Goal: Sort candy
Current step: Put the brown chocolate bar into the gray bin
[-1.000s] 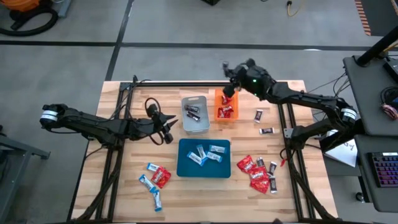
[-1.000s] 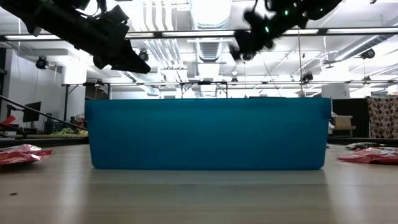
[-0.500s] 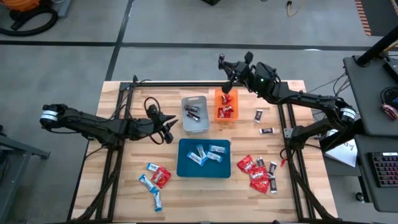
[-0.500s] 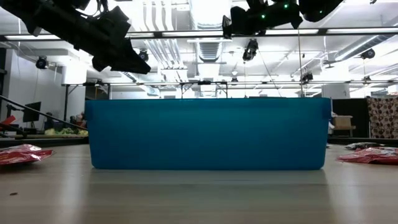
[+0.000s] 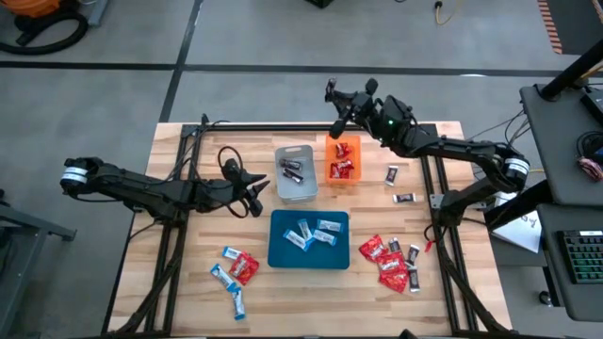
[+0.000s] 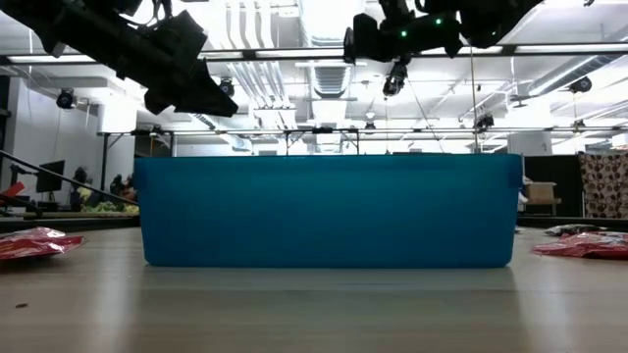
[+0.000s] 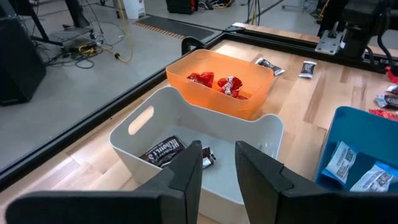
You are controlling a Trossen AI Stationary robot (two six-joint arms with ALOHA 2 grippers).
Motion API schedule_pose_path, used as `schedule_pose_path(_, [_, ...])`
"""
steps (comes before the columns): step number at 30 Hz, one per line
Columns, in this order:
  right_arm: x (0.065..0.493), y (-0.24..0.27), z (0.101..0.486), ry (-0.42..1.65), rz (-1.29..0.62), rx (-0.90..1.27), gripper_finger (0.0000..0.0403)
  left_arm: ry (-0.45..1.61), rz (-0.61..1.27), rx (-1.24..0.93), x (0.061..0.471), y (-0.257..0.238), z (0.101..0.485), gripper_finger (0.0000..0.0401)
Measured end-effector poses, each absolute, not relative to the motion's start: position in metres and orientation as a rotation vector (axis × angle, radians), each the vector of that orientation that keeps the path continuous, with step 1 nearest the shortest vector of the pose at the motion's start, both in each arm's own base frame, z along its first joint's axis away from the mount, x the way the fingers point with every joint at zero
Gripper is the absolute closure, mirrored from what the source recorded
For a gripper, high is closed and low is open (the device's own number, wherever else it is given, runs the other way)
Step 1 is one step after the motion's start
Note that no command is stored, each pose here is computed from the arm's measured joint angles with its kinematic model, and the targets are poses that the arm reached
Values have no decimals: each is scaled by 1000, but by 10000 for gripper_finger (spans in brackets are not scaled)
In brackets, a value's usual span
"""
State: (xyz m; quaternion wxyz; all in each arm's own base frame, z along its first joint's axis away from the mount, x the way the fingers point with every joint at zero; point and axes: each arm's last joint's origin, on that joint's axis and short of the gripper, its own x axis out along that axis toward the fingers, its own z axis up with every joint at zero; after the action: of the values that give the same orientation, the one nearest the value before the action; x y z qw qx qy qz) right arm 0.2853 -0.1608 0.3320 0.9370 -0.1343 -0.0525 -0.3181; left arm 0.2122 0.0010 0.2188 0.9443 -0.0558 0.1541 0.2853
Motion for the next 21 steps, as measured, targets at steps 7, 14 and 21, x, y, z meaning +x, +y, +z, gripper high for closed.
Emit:
schedule_pose_path(7, [295,-156,324,-80,-620,-285,381,312,583,-122,212,1,219,322])
schedule_pose_path(14, [299,-158,315,-50,-606,-256,381,311,583,-124,212,1,219,322])
schedule_pose_path(21, [301,-158,313,-49,-558,-242,381,311,583,-126,212,1,219,322])
